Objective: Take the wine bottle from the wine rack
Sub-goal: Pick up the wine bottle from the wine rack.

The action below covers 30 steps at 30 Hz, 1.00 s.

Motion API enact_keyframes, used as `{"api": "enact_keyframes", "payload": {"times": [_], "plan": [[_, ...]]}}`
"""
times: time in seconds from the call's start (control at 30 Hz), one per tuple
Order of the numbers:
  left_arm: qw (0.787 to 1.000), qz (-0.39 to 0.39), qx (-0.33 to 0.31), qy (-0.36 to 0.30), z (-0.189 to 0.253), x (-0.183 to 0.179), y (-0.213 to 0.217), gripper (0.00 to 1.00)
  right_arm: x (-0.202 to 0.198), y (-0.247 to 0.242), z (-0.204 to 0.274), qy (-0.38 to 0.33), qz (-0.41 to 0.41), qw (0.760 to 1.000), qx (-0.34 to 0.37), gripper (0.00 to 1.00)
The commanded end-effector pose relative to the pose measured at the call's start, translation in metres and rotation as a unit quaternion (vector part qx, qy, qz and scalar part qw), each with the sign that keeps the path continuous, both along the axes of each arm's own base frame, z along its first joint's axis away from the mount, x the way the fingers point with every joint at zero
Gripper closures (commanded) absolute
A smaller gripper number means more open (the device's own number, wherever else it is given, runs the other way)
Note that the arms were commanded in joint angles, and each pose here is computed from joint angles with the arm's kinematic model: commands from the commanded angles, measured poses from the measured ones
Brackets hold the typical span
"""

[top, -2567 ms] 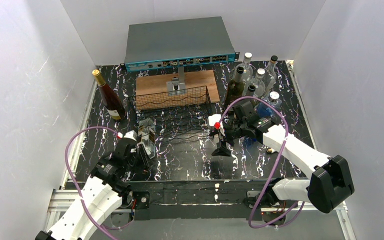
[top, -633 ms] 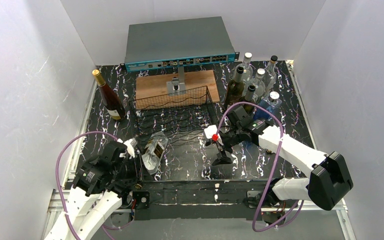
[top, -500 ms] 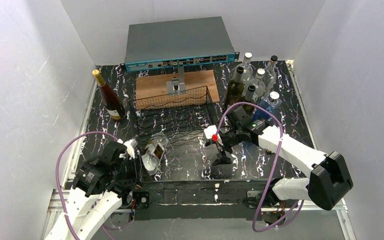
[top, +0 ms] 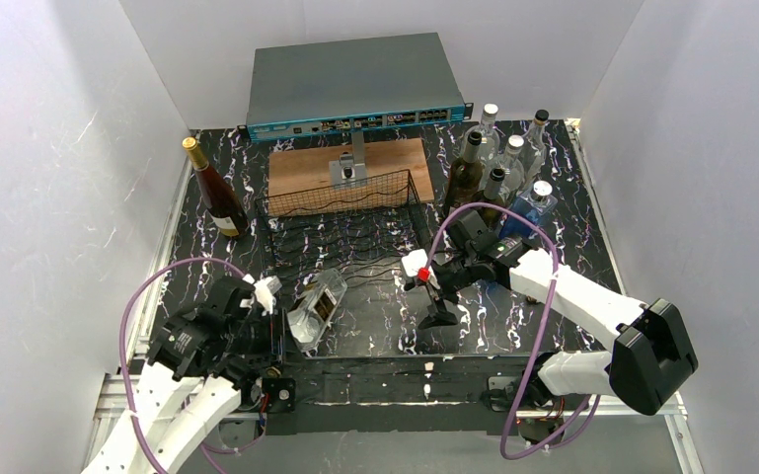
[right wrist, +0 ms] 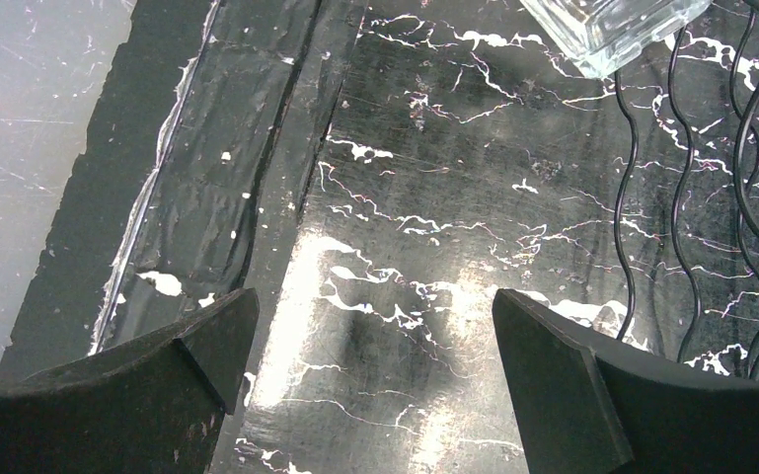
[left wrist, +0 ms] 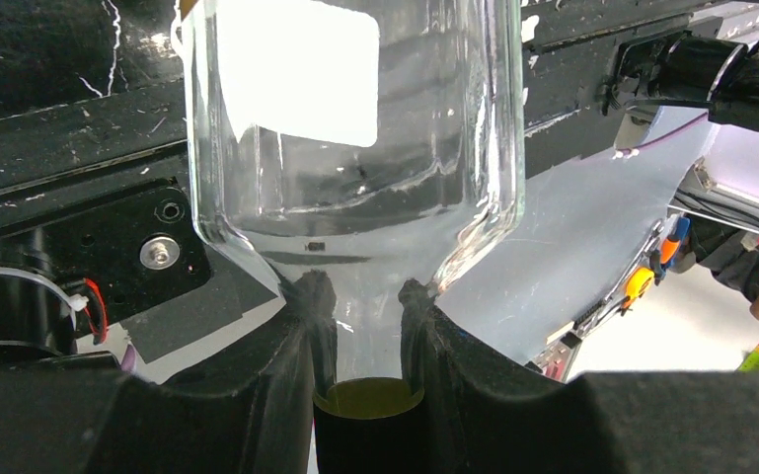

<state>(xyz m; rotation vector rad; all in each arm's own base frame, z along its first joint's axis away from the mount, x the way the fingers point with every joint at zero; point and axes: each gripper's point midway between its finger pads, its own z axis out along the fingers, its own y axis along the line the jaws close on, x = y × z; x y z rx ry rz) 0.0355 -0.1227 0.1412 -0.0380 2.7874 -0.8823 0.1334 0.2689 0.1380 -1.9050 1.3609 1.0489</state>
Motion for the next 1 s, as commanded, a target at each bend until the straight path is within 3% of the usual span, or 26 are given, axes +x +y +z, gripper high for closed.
{"api": "enact_keyframes", "payload": {"times": [0.0,0.23,0.57,0.77,0.97], "plan": [[0.995,-0.045,-0.066,-0.066,0.036,0.013,-0.021,1.0,-0.008,0.001,0.003,0.003,0.017,1.0,0.008,0.02],[0.992,-0.07,-0.093,-0.043,0.052,0.018,-0.037,1.0,-0.003,0.006,0.012,-0.039,0.032,0.999,0.006,0.02],[0.99,-0.121,-0.077,-0.009,0.062,0.026,-0.064,1.0,0.015,0.039,0.054,-0.099,0.063,0.991,0.064,0.01],[0.989,-0.127,-0.073,0.014,0.066,0.042,-0.09,1.0,0.024,0.062,0.044,-0.124,0.045,0.99,0.056,0.02],[0.985,-0.125,-0.109,0.053,0.078,0.052,-0.12,1.0,0.017,0.08,0.038,-0.125,0.025,0.99,0.067,0.02]]}}
